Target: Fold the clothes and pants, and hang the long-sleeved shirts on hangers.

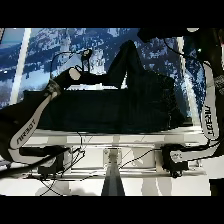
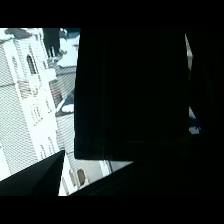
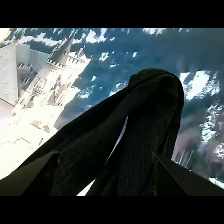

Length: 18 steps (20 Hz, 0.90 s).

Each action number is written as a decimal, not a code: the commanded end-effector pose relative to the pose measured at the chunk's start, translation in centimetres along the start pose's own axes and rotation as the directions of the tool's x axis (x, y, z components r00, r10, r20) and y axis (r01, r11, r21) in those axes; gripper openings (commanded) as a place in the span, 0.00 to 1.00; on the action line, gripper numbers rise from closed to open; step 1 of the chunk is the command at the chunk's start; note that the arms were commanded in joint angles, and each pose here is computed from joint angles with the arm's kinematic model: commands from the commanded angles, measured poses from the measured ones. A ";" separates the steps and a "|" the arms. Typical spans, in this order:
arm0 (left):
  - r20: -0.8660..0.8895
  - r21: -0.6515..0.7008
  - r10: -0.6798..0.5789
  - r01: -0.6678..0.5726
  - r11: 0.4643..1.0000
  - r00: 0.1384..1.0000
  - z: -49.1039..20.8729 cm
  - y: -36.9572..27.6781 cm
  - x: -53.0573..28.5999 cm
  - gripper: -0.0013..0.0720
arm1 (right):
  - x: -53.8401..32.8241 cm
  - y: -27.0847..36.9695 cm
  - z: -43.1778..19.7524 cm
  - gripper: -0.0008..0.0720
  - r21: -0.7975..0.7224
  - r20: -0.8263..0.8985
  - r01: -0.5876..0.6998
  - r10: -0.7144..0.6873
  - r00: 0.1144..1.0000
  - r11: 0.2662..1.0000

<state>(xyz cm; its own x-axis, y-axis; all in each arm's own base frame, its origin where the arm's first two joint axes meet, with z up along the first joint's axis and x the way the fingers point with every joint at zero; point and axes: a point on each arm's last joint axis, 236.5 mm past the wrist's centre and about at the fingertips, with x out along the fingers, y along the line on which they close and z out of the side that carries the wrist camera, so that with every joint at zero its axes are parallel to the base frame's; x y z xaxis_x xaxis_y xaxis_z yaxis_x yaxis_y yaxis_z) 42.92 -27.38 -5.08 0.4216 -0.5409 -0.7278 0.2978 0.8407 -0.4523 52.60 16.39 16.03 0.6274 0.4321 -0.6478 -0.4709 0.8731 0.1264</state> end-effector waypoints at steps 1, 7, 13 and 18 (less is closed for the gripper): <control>0.042 -0.016 0.020 -0.019 1.000 0.999 1.0 0.9 1.7 0.82 | 0.0 -0.1 -0.2 0.90 -0.002 -0.006 0.004 -0.005 1.000 1.000; -0.061 -0.033 0.010 -0.012 0.999 0.998 -1.5 1.5 3.9 0.82 | 0.0 -0.6 -0.2 0.90 -0.017 -0.008 0.027 -0.027 1.000 0.999; -0.084 -0.028 -0.005 0.003 1.000 0.996 -2.2 0.5 5.2 0.55 | -0.5 -1.6 -0.3 0.90 -0.050 -0.017 0.070 -0.071 0.997 0.996; -0.050 -0.027 -0.002 0.001 1.000 0.999 -0.1 1.2 4.5 0.06 | -2.8 -4.0 0.5 0.64 -0.141 -0.006 0.198 -0.201 0.980 0.970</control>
<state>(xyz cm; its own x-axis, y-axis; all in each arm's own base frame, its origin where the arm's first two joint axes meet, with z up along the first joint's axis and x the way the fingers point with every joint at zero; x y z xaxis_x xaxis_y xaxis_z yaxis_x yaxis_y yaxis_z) 43.90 -29.25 -9.91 0.3536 -0.5398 -0.7639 0.2726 0.8407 -0.4679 52.86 13.93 16.99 0.6740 0.3342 -0.6588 -0.4473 0.8944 -0.0039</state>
